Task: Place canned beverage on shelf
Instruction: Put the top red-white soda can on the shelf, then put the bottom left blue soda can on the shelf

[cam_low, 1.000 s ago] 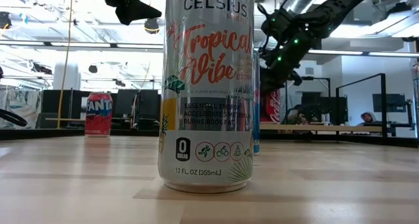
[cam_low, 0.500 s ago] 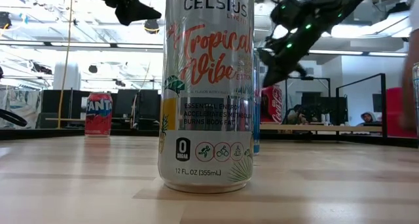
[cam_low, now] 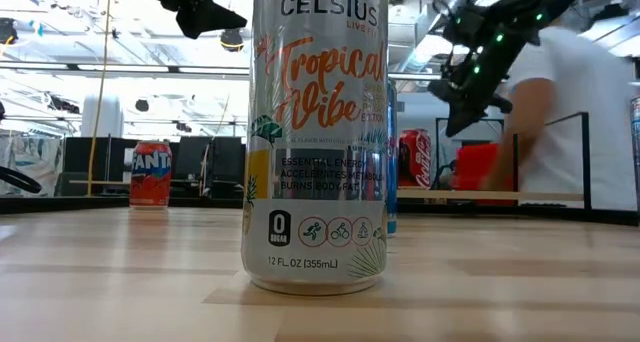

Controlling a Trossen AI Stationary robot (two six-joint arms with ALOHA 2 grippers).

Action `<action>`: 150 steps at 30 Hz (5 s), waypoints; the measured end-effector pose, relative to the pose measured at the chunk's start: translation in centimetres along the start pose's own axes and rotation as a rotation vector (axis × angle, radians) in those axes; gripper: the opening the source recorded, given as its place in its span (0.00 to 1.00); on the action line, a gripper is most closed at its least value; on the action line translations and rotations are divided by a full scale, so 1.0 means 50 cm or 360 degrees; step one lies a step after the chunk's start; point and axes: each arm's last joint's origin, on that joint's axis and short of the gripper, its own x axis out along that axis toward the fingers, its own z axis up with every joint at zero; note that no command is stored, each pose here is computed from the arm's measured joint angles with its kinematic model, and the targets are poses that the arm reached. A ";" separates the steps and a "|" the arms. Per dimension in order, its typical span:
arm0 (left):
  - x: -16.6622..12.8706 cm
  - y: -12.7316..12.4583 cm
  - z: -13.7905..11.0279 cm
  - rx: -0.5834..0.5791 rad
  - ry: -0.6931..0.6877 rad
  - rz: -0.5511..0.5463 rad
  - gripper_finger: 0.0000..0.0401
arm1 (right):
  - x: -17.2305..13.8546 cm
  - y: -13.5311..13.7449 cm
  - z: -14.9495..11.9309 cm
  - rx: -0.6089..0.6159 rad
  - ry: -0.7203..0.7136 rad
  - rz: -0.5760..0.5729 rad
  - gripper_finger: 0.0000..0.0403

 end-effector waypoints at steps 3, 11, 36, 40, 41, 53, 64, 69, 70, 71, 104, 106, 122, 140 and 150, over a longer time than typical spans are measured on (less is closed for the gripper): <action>0.000 0.000 0.000 -0.0022 0.0000 0.0000 0.88 | 0.024 0.000 0.002 -0.0014 0.0009 -0.0004 0.06; 0.000 0.000 0.000 -0.0033 0.0000 0.0000 0.88 | 0.056 0.011 0.005 -0.0022 -0.0004 0.0049 0.06; 0.000 0.000 0.000 -0.0045 0.0001 -0.0001 0.88 | 0.049 0.049 -0.008 -0.0056 0.0065 0.0251 0.06; 0.000 0.000 0.000 -0.0040 0.0001 -0.0001 0.88 | 0.041 0.070 -0.013 -0.0084 0.0062 0.0311 0.06; 0.000 0.000 0.000 -0.0038 0.0001 -0.0001 0.88 | 0.039 0.078 -0.014 -0.0090 0.0050 0.0330 0.06; 0.000 0.000 0.001 -0.0036 -0.0007 0.0000 0.88 | 0.044 0.130 -0.004 -0.0081 -0.0176 0.0347 0.06; 0.000 0.000 0.001 -0.0040 -0.0007 -0.0001 0.88 | 0.097 0.154 0.012 -0.0067 -0.0221 0.0201 0.06; 0.000 0.000 0.000 -0.0033 -0.0002 -0.0001 0.88 | 0.107 0.156 0.021 -0.0055 -0.0258 0.0085 0.06; 0.000 0.000 0.000 -0.0029 -0.0001 -0.0001 0.88 | 0.109 0.155 0.022 -0.0053 -0.0259 0.0075 0.06; 0.000 0.000 0.000 -0.0029 -0.0001 0.0000 0.88 | 0.111 0.155 0.024 -0.0051 -0.0261 0.0075 0.06; 0.000 0.001 -0.003 -0.0029 0.0024 0.0003 0.88 | 0.054 0.040 0.034 -0.0152 0.0066 0.0185 0.06; 0.000 0.001 -0.003 -0.0027 0.0025 0.0003 0.88 | 0.058 0.041 0.033 -0.0153 0.0069 0.0184 0.06; 0.000 0.001 -0.003 -0.0015 0.0023 0.0003 0.88 | 0.036 0.057 0.018 -0.0207 0.0161 0.0284 0.06; 0.000 0.004 -0.011 -0.0066 0.0090 0.0110 0.88 | -0.280 0.141 -0.095 -0.0483 0.0134 0.0919 0.06; -0.075 -0.015 0.025 -0.0069 -0.0183 -0.0012 0.88 | -0.345 0.243 -0.123 -0.0885 -0.0241 0.1410 0.08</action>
